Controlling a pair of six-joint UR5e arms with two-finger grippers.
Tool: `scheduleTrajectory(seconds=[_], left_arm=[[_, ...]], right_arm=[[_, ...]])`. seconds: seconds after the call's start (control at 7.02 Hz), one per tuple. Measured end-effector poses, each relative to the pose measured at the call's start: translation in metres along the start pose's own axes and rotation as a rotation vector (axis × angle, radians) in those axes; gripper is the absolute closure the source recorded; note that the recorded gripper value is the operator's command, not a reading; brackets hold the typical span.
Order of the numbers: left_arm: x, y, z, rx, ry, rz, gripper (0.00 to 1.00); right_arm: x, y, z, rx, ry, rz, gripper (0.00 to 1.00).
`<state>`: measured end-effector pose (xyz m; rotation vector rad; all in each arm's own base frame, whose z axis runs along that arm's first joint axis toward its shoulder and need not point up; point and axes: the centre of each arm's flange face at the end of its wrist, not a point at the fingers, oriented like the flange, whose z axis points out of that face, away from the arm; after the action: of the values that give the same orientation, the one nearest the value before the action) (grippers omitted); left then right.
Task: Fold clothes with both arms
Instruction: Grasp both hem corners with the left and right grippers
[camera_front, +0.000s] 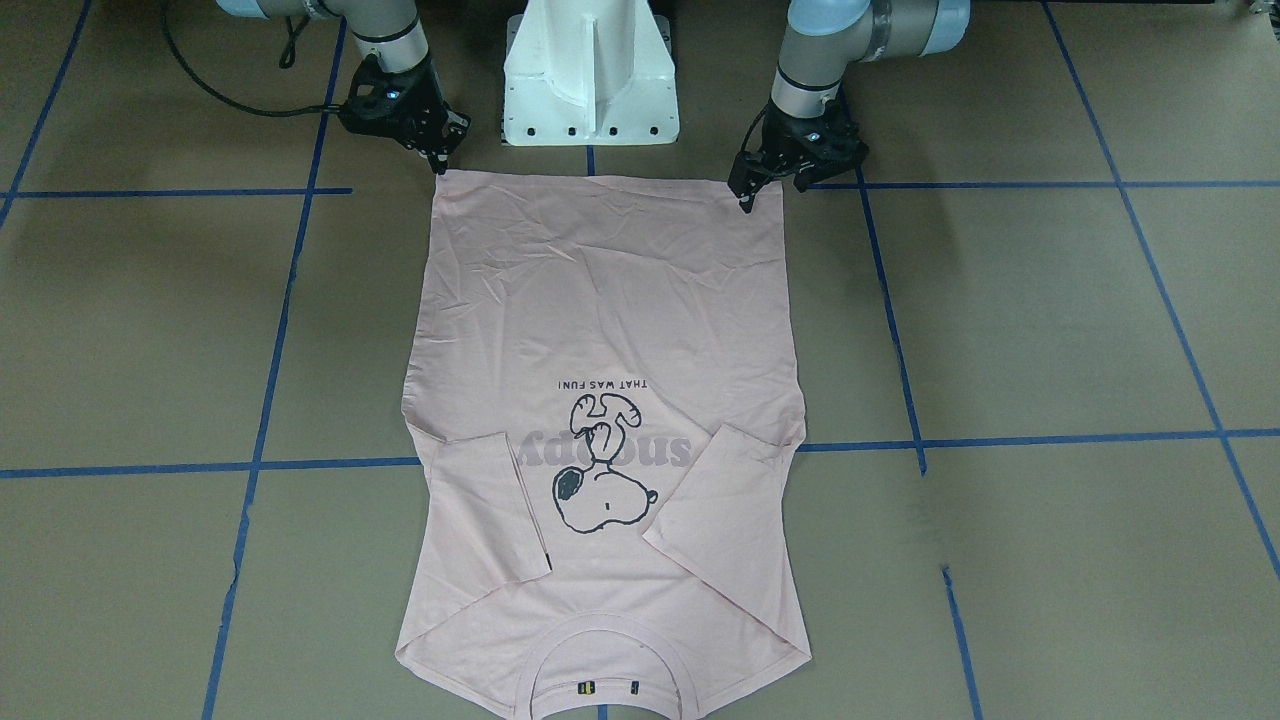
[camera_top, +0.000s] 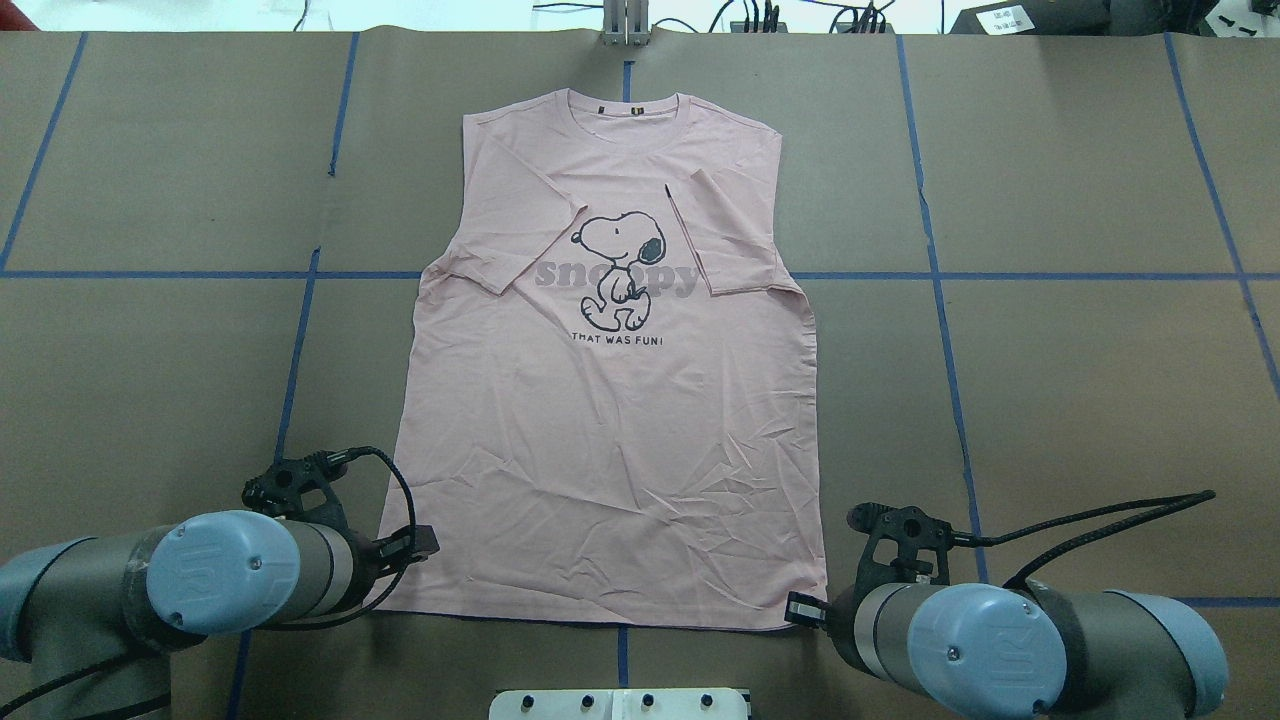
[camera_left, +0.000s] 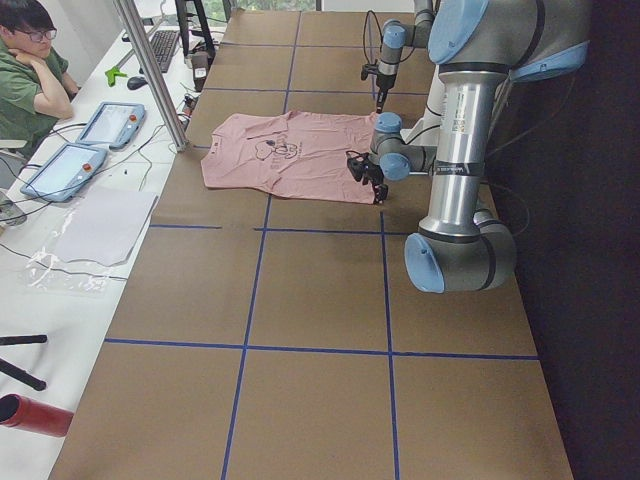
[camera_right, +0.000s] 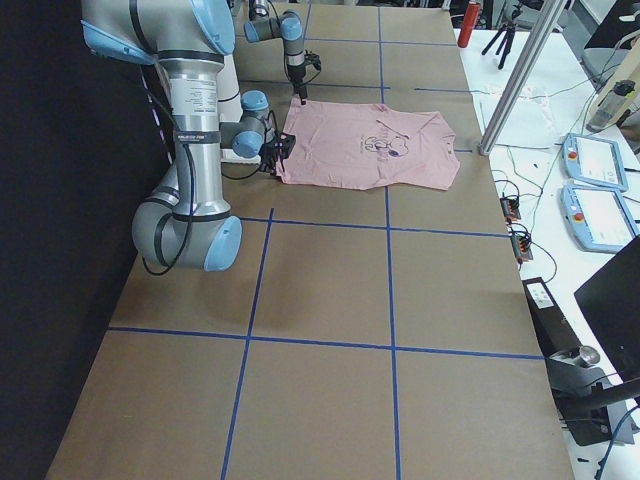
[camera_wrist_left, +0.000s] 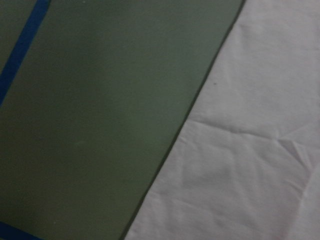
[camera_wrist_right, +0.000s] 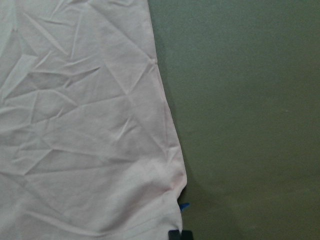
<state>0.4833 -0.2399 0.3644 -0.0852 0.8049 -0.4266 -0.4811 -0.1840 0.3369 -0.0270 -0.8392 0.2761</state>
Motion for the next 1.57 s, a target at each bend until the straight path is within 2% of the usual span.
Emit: scheduleTrajectory(seconds=[0.14, 0.28, 0.43, 0.85, 1.0, 1.28, 1.57], left_arm=[[-0.002, 0.002, 0.002, -0.002, -0.006, 0.003, 0.03], [-0.003, 0.006, 0.003, -0.006, -0.008, 0.008, 0.07], [-0.004, 0.010, 0.004, -0.011, -0.011, 0.013, 0.26], [-0.003, 0.014, 0.003, -0.019, -0.009, 0.016, 0.92], [-0.002, 0.014, 0.002, -0.020, -0.007, 0.016, 1.00], [0.001, 0.015, -0.002, -0.024, 0.004, 0.016, 1.00], [0.006, 0.017, -0.027, -0.038, 0.045, 0.022, 1.00]], right_arm=[[0.000, 0.000, 0.000, 0.000, 0.001, 0.000, 1.00], [0.000, 0.000, 0.000, 0.000, 0.001, 0.000, 1.00], [0.000, 0.000, 0.000, 0.000, 0.000, 0.000, 1.00], [0.001, 0.000, 0.000, 0.001, 0.003, 0.000, 1.00], [0.002, -0.001, 0.001, 0.002, 0.004, 0.000, 1.00], [0.003, -0.002, 0.001, 0.003, 0.006, 0.001, 1.00], [0.009, -0.010, -0.005, -0.007, 0.008, 0.008, 1.00]])
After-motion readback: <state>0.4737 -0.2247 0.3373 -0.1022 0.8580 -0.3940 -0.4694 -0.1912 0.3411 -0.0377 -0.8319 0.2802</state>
